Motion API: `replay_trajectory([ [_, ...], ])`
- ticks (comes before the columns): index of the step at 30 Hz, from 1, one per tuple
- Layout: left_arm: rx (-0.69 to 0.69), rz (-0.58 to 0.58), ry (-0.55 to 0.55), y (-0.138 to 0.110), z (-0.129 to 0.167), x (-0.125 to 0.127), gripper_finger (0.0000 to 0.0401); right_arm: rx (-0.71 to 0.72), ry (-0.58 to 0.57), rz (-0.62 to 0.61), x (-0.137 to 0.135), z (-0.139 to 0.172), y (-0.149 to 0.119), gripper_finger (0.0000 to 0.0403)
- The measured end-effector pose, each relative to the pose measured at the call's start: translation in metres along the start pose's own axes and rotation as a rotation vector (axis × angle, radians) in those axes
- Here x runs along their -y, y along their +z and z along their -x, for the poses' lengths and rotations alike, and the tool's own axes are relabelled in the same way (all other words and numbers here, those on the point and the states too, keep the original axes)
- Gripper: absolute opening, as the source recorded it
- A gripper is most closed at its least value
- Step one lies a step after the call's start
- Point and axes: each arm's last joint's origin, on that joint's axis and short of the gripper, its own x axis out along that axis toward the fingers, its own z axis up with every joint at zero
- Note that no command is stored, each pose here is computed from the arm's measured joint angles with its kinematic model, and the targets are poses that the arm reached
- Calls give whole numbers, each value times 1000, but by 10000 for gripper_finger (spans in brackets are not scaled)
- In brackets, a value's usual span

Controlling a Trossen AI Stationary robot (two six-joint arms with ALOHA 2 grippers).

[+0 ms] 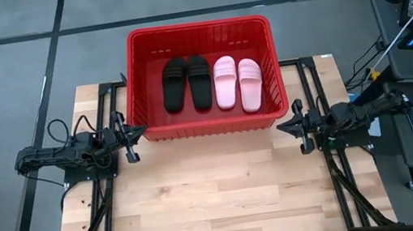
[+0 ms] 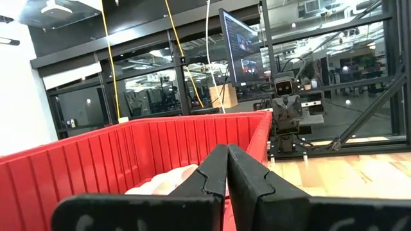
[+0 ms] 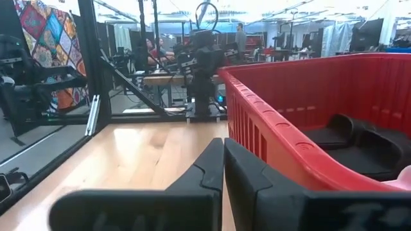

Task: Pick and place slides into bin
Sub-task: Return to Home Position

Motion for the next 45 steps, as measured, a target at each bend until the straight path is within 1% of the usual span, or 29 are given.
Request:
replay_trajectory([
  [37, 0, 0, 0, 0, 0, 0, 4, 0, 0, -9, 0, 0, 0, 17],
  [45, 0, 0, 0, 0, 0, 0, 8, 0, 0, -12, 0, 0, 0, 17],
])
